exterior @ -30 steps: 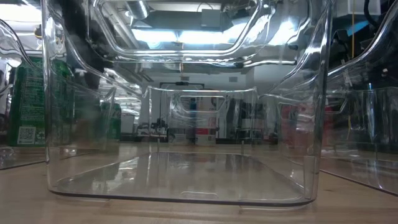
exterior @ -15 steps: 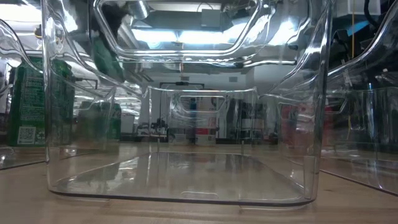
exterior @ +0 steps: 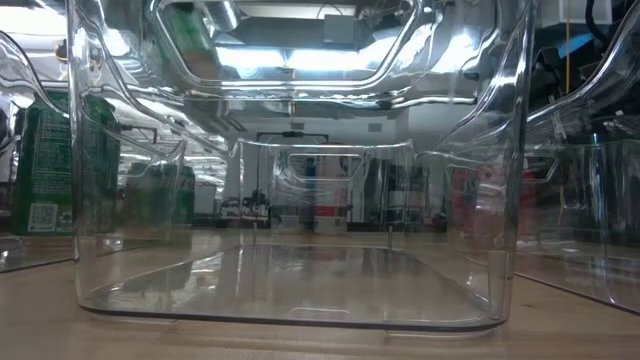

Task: Sort soda cans
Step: Put the bottom left green soda can into the left transparent bin

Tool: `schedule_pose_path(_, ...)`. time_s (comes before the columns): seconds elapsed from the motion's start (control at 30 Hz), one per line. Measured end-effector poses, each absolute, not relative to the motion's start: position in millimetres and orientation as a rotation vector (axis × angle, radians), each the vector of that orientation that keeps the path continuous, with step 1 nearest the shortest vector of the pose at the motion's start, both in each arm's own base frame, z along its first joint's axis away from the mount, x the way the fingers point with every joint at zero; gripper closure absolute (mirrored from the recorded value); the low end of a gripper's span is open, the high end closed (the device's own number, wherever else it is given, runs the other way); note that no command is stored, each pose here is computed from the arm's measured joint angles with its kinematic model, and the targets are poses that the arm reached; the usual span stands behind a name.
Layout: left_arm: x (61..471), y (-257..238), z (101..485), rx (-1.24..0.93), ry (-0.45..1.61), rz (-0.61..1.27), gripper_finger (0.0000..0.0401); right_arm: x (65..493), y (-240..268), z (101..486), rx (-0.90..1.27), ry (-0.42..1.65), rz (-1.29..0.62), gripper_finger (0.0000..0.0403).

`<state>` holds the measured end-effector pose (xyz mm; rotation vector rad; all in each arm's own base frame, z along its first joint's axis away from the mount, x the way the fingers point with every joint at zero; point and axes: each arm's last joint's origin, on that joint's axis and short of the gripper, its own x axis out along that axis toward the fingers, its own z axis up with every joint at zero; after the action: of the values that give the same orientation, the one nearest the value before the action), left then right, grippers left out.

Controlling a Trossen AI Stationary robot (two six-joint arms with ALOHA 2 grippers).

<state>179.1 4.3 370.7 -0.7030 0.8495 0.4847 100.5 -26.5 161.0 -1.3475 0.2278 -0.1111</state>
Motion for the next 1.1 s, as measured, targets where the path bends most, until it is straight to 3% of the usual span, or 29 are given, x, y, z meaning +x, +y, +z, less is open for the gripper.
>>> schedule_pose_path(0.33,178,-50,375,-0.728,0.853,0.269,0.0103,101,-27,161,-1.369,0.23,-0.112,0.0125)
schedule_pose_path(0.8,192,-115,344,-0.803,1.006,0.364,0.0103,101,-27,161,-1.346,0.23,-0.112,0.0125)
schedule_pose_path(1.1,208,-149,307,-0.726,1.139,0.489,0.0103,100,-27,161,-1.346,0.232,-0.112,0.0125)
